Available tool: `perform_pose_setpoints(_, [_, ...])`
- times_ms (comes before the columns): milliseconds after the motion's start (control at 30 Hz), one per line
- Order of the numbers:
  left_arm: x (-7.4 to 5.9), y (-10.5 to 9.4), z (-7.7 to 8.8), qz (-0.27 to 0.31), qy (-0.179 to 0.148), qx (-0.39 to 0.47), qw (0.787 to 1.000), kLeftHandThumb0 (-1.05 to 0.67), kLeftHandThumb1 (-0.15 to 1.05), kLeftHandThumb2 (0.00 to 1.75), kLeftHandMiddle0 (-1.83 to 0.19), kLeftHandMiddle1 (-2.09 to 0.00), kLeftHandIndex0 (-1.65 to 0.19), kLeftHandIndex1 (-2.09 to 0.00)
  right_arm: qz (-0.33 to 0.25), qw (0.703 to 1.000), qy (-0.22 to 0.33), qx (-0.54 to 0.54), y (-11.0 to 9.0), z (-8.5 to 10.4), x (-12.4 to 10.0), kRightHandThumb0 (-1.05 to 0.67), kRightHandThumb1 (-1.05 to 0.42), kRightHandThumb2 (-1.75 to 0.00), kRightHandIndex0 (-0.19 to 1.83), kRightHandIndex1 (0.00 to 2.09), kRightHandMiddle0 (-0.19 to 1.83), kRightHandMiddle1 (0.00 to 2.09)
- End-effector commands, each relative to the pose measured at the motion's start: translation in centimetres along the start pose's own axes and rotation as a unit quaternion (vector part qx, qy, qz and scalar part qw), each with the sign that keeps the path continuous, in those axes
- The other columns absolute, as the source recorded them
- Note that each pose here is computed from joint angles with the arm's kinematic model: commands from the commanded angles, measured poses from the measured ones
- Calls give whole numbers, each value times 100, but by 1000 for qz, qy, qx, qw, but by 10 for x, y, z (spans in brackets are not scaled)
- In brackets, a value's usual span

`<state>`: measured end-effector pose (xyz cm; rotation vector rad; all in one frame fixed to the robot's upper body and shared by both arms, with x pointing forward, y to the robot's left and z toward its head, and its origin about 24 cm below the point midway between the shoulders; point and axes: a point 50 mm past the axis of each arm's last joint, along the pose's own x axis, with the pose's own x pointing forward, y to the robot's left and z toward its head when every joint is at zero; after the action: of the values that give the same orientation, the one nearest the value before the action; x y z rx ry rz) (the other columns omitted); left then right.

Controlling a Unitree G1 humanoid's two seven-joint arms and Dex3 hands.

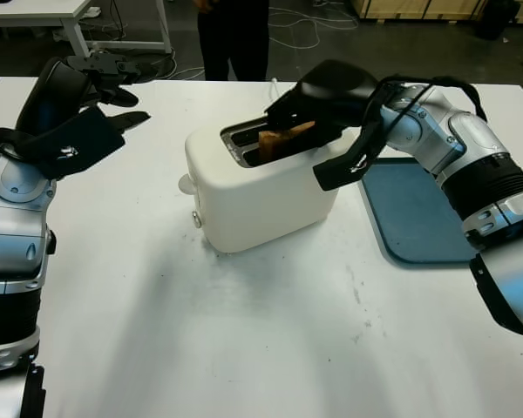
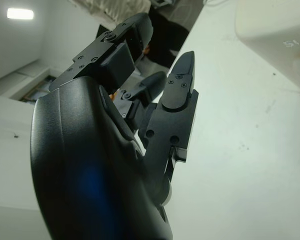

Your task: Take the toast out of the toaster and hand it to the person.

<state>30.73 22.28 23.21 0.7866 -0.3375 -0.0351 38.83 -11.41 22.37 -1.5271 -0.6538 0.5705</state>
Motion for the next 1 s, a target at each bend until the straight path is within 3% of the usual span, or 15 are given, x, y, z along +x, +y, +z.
perform_pose_setpoints(0, [-1,1,1,-3,-1,4,1000,-18,92,3,-56,-69,-79,0,-57,998,9,0,-22,-4,0,-51,-92,-48,102,174,73,174])
perform_pose_setpoints(267, [0,1,1,-1,-4,2,1000,-18,92,2,-56,-69,-80,-1,-117,993,35,-8,-40,-16,-1,-52,-92,-46,102,175,73,175])
perform_pose_setpoints(633, [1,1,2,0,-4,4,1000,-16,92,1,-57,-69,-80,-1,-130,989,61,18,-50,-29,-5,-49,-92,-47,95,175,67,175])
perform_pose_setpoints(967, [1,1,2,-1,-7,11,1000,-18,92,1,-58,-70,-80,-1,-155,969,96,166,-63,-44,-10,-45,-92,-45,91,175,62,174])
